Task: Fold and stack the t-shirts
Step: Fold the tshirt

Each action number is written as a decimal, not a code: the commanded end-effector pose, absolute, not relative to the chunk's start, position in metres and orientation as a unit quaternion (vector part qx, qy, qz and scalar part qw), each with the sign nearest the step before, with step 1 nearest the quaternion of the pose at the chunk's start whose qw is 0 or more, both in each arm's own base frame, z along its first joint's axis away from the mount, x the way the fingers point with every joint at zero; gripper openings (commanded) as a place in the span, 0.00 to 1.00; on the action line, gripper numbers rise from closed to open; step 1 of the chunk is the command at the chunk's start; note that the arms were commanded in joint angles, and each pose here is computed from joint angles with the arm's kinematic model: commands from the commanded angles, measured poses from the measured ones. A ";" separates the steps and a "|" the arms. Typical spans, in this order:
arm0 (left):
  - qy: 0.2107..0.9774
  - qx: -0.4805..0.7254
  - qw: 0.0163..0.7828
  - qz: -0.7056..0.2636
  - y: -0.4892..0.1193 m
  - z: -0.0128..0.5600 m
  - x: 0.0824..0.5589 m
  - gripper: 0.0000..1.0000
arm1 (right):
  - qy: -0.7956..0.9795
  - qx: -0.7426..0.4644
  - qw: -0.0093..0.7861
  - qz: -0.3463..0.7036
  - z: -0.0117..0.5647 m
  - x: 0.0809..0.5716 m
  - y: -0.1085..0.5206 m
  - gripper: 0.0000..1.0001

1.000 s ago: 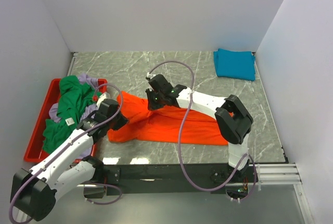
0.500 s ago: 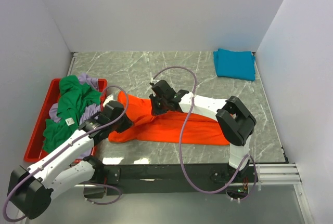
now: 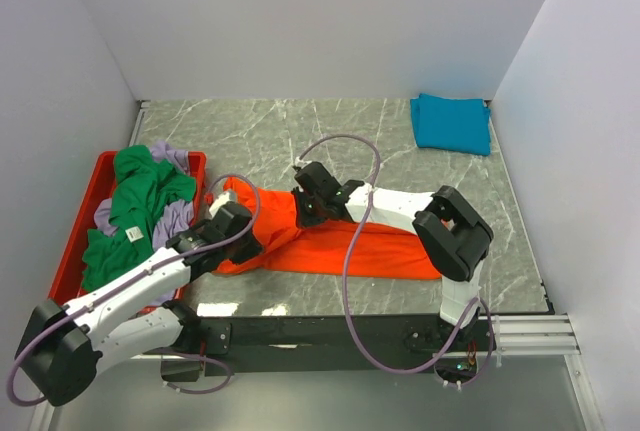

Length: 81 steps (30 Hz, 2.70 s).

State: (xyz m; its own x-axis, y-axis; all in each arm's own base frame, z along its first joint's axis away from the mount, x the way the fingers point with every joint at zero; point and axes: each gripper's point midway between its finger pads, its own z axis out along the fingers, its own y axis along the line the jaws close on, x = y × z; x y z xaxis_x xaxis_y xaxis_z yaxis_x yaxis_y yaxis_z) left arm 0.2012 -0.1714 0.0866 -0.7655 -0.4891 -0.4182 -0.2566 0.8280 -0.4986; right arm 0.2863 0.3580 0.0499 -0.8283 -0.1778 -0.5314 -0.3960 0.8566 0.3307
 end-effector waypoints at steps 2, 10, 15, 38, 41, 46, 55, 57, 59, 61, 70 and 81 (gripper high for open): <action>0.920 -0.221 0.273 -0.175 -0.160 0.066 0.200 0.00 | 0.917 -0.142 0.288 0.238 0.074 0.292 0.360 0.17; 0.921 -0.234 0.282 -0.137 -0.145 0.058 0.199 0.01 | 0.915 -0.140 0.286 0.248 0.065 0.279 0.352 0.39; 0.924 -0.232 0.278 -0.127 -0.141 0.055 0.197 0.01 | 0.914 -0.141 0.281 0.255 0.063 0.273 0.349 0.40; 0.907 -0.193 0.332 -0.172 -0.170 0.126 0.236 0.38 | 0.909 -0.120 0.332 0.222 0.112 0.277 0.311 0.36; 0.913 -0.185 0.329 -0.159 -0.178 0.115 0.248 0.37 | 0.910 -0.114 0.334 0.219 0.113 0.277 0.304 0.36; 0.922 -0.182 0.312 -0.137 -0.182 0.087 0.268 0.33 | 0.911 -0.108 0.335 0.215 0.112 0.275 0.293 0.36; 0.930 -0.154 0.279 -0.181 -0.198 0.072 0.255 0.25 | 0.912 -0.094 0.341 0.210 0.110 0.273 0.275 0.36; 0.932 -0.148 0.271 -0.191 -0.202 0.072 0.249 0.23 | 0.912 -0.092 0.341 0.210 0.110 0.274 0.274 0.36; 0.934 -0.143 0.262 -0.198 -0.203 0.069 0.241 0.24 | 0.912 -0.091 0.341 0.209 0.109 0.274 0.273 0.36; 0.934 -0.144 0.255 -0.203 -0.202 0.065 0.233 0.23 | 0.912 -0.089 0.341 0.209 0.109 0.275 0.271 0.36; 0.934 -0.130 0.241 -0.232 -0.201 0.065 0.208 0.22 | 0.915 -0.083 0.336 0.205 0.102 0.275 0.265 0.36; 0.929 -0.092 0.235 -0.270 -0.212 0.076 0.198 0.22 | 0.917 -0.075 0.339 0.198 0.102 0.277 0.256 0.36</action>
